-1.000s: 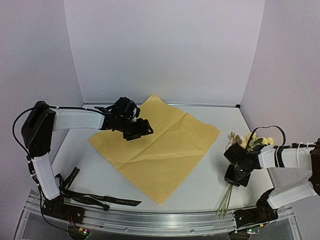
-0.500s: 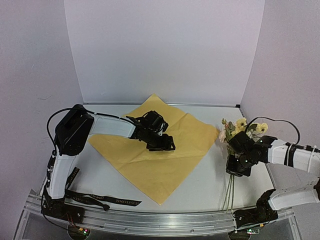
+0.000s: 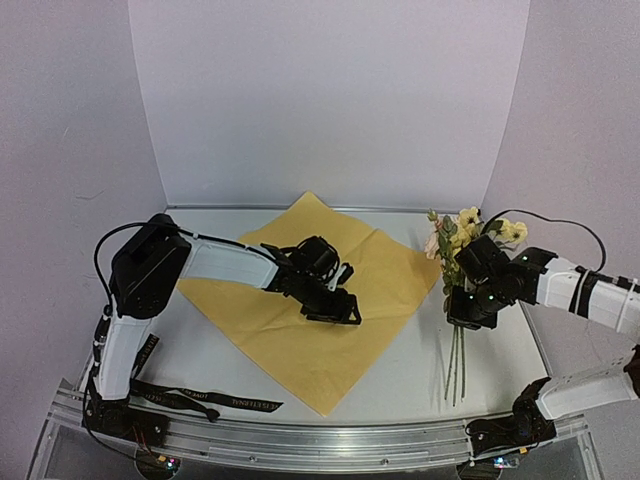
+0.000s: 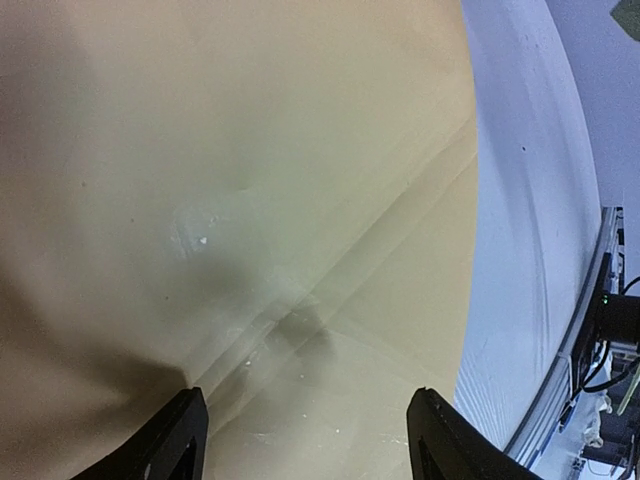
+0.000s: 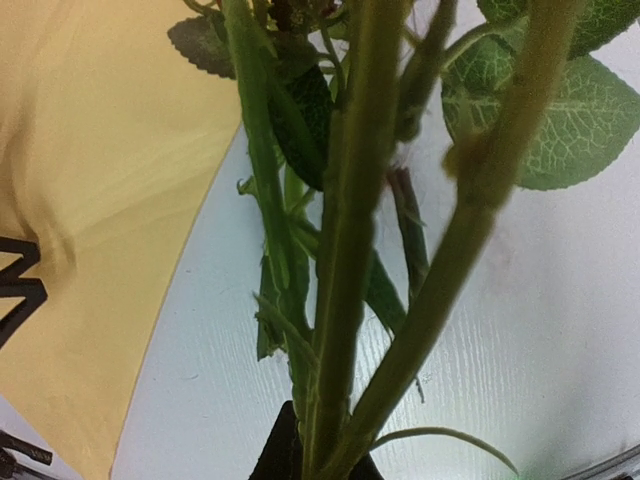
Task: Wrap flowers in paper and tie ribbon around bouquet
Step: Place the fake flower on the flattened wrapping paper.
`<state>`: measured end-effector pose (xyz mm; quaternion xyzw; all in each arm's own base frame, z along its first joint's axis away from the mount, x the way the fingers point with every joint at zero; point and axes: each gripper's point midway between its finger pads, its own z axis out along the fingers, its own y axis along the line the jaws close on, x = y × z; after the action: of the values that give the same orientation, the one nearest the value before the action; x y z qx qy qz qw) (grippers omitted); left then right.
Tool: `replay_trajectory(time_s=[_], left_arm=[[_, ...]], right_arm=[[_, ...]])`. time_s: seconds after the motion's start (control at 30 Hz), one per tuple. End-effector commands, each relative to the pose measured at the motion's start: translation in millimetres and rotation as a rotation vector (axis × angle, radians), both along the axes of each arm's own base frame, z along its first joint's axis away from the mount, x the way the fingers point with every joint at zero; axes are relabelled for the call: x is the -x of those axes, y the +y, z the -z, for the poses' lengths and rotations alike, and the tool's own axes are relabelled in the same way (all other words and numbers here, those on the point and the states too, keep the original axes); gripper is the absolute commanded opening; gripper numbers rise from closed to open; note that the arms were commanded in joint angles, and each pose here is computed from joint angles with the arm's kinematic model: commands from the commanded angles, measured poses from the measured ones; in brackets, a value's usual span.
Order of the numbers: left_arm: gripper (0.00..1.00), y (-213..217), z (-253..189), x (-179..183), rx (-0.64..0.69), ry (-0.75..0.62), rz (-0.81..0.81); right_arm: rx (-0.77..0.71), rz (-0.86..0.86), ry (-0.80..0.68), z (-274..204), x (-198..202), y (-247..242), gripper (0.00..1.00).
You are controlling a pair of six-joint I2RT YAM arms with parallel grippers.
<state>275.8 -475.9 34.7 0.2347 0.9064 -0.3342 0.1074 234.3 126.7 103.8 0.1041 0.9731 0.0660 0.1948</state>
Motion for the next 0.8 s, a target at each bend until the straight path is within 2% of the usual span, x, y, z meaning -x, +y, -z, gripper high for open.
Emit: replay_trajectory(time_s=[0.0, 0.27, 0.4, 0.53, 0.67, 0.77], left_arm=[[0.71, 14.1, 14.3, 36.2, -0.045, 0.084, 0.044], [0.70, 22.7, 16.2, 66.8, -0.058, 0.109, 0.094], [0.71, 17.0, -10.5, 52.9, -0.030, 0.044, 0.063], [0.74, 26.0, -60.0, 14.3, 0.032, -0.048, -0.061], [0.75, 77.9, -106.4, -23.7, 0.060, -0.123, -0.285], [0.74, 142.6, -102.4, -51.3, 0.006, -0.137, -0.474]], right_arm=[[-0.011, -0.024, -0.058, -20.8, -17.1, 8.3, 0.00], [-0.033, -0.055, -0.056, -30.0, -33.0, 24.7, 0.00], [-0.058, -0.072, -0.066, -37.8, -50.2, 40.3, 0.00], [-0.112, -0.103, -0.085, -54.6, -72.2, 64.4, 0.00], [-0.246, -0.122, -0.079, -61.4, -102.8, 109.8, 0.00], [-0.313, -0.168, -0.106, -68.1, -126.5, 148.6, 0.00]])
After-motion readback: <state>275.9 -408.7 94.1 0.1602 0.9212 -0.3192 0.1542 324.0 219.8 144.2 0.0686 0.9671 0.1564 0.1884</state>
